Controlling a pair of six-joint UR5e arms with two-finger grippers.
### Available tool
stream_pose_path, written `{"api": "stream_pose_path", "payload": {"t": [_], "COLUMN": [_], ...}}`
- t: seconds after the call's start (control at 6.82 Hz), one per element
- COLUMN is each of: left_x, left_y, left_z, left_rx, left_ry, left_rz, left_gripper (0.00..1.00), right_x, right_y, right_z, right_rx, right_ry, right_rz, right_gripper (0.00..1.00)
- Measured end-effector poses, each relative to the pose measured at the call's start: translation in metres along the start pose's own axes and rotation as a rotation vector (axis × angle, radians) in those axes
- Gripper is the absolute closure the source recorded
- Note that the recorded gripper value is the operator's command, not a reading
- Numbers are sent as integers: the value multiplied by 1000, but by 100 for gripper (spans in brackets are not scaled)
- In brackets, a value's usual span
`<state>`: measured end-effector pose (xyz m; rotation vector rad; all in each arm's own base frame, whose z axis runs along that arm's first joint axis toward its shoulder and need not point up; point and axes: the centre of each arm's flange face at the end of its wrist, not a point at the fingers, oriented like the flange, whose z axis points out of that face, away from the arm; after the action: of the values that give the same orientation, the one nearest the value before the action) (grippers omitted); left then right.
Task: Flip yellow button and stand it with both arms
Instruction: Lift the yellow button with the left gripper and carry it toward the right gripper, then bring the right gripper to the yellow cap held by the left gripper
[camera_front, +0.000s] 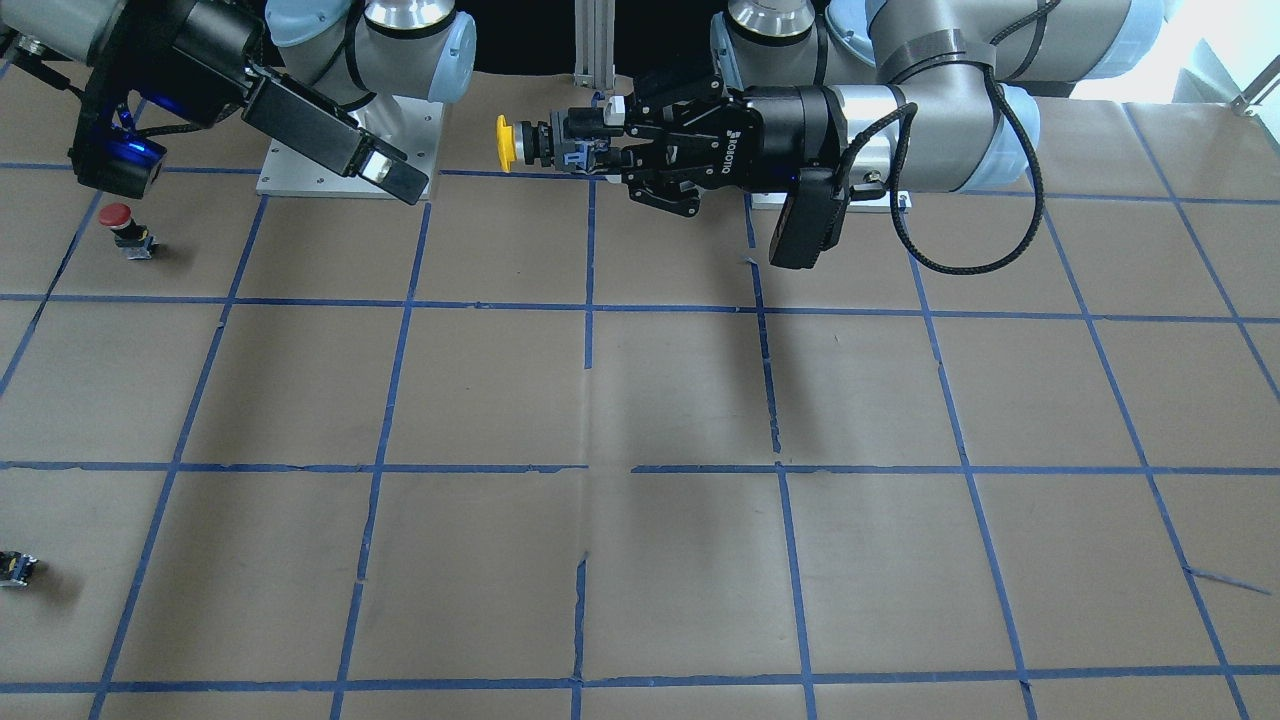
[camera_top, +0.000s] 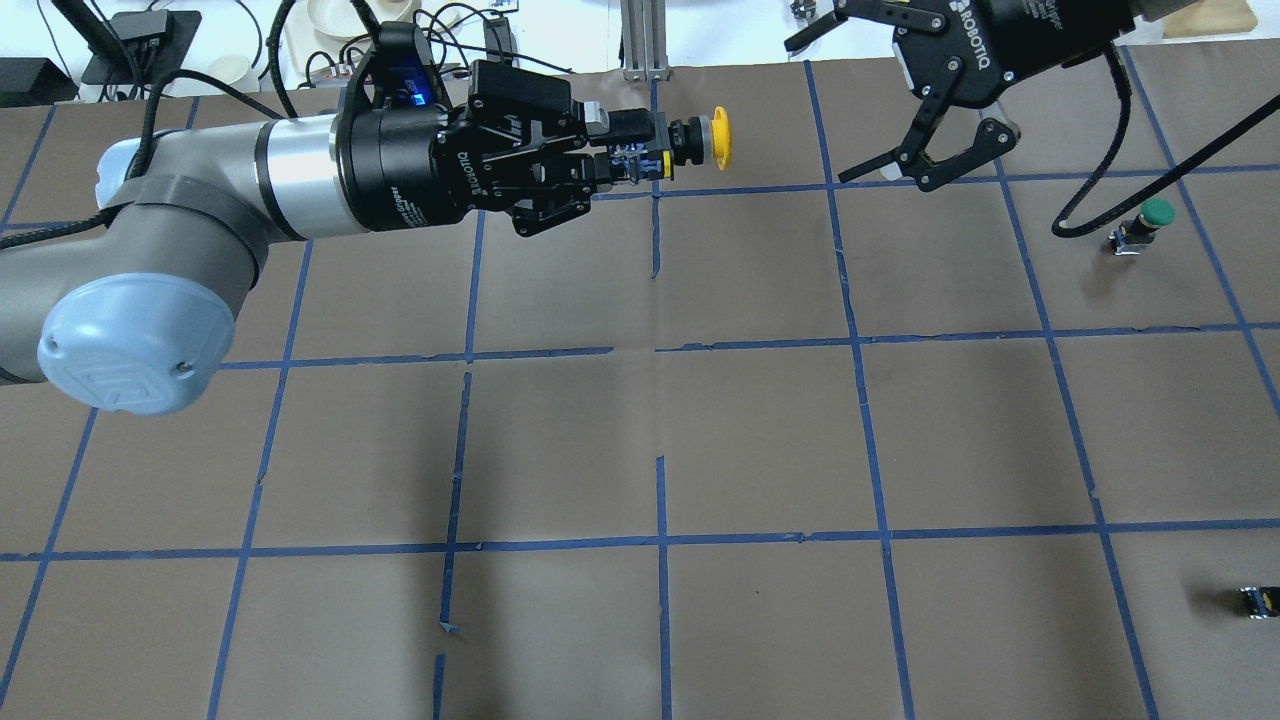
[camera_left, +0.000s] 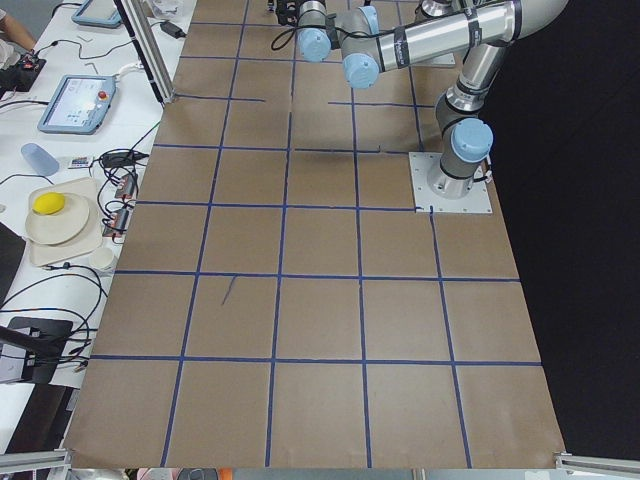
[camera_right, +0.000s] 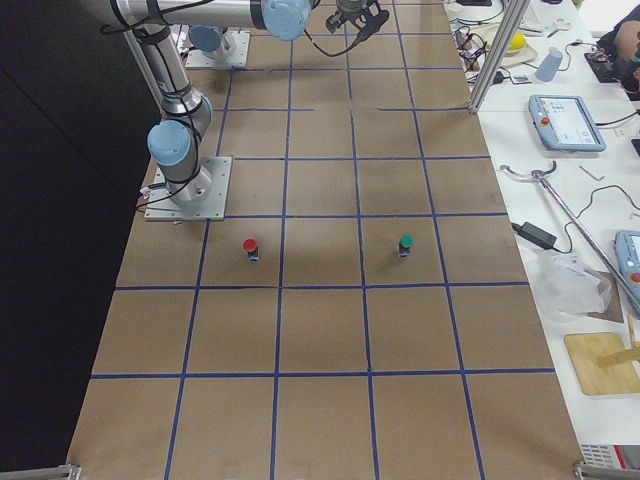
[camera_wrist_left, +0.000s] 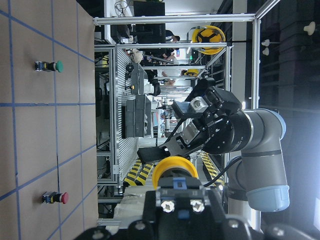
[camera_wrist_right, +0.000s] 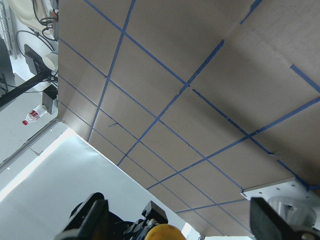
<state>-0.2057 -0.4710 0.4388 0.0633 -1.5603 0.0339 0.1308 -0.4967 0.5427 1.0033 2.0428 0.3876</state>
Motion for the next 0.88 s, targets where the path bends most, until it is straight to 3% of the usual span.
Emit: {"api": "stream_pose_path", "payload": {"t": [0.44,0.59,0.88], "left_x": [-1,0,1], "left_y": [-1,0,1], "left_z": [0,0,1], "left_rx": [0,0,0], "left_ry": [5,5,5], "left_rz": [-4,1,7], "left_gripper": [95,95,95], "right_x": [-10,-9,-2], "right_y": [18,24,22], "right_z": [11,24,38], "right_rx": [-113,-138,-134], "right_ry": [-81,-67,-23], "right_rz": [106,111,125], "right_gripper": [0,0,2]}}
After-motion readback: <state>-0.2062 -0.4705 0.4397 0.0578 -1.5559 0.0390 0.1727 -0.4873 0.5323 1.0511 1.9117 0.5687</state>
